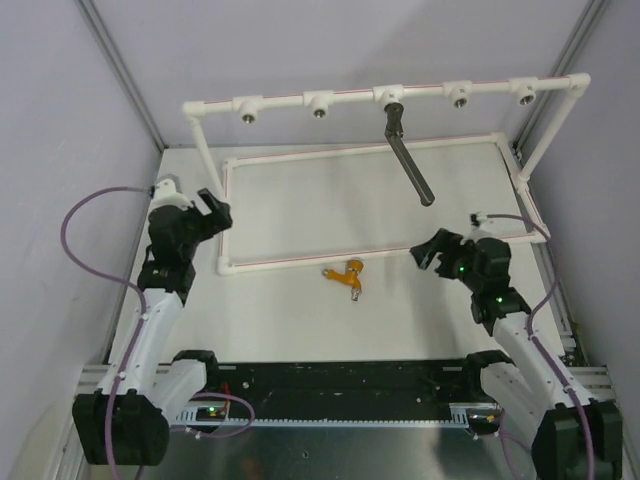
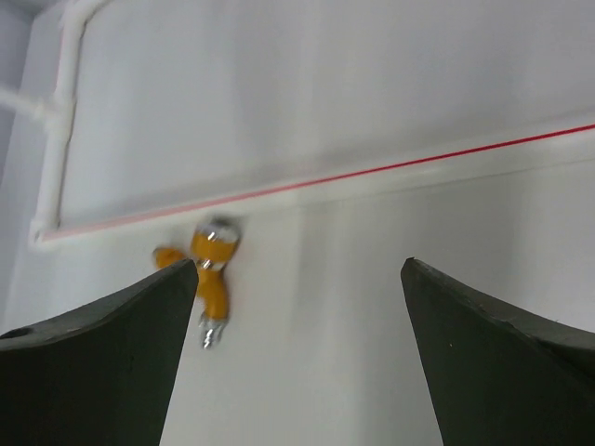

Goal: Install the water faucets
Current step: Pick up the water faucet from the center of the board.

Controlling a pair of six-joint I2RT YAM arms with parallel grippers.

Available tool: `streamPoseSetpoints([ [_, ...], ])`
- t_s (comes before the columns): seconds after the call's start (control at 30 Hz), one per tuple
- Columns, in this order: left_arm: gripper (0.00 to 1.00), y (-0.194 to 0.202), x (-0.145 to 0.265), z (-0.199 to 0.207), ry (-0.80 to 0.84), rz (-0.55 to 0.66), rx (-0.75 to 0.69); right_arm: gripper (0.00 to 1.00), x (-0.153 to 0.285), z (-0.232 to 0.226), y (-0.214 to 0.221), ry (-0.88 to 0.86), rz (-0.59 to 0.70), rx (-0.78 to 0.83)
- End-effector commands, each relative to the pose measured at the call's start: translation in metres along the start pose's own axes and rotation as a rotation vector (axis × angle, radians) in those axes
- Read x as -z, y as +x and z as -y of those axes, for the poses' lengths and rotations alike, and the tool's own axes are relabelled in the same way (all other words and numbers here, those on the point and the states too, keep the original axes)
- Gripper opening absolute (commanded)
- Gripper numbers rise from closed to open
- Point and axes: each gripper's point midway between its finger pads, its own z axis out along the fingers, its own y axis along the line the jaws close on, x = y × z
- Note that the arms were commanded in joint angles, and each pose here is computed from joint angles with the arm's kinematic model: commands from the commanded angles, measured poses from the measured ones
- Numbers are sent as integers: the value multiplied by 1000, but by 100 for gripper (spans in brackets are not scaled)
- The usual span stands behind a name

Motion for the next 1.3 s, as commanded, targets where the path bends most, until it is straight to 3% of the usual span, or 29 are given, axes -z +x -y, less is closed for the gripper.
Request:
streamPoseSetpoints([
  [0.0, 97, 27, 10, 51, 140, -101, -20, 98, 0, -49, 31, -141, -111, 45],
  [0.2, 96, 52, 2, 58, 101, -171, 23, 95, -13, -85, 77, -197, -201, 109],
  [0.47, 96, 52, -10, 17, -133, -196, 63, 94, -28, -101, 103, -112, -208, 30],
  [0.87, 96, 70, -8, 13, -114, -260, 110, 90, -74, -129, 123, -23, -221, -5],
  [1.27, 96, 82, -6, 10, -116, -288, 114, 78, -105, -113, 153, 140, -272, 40],
])
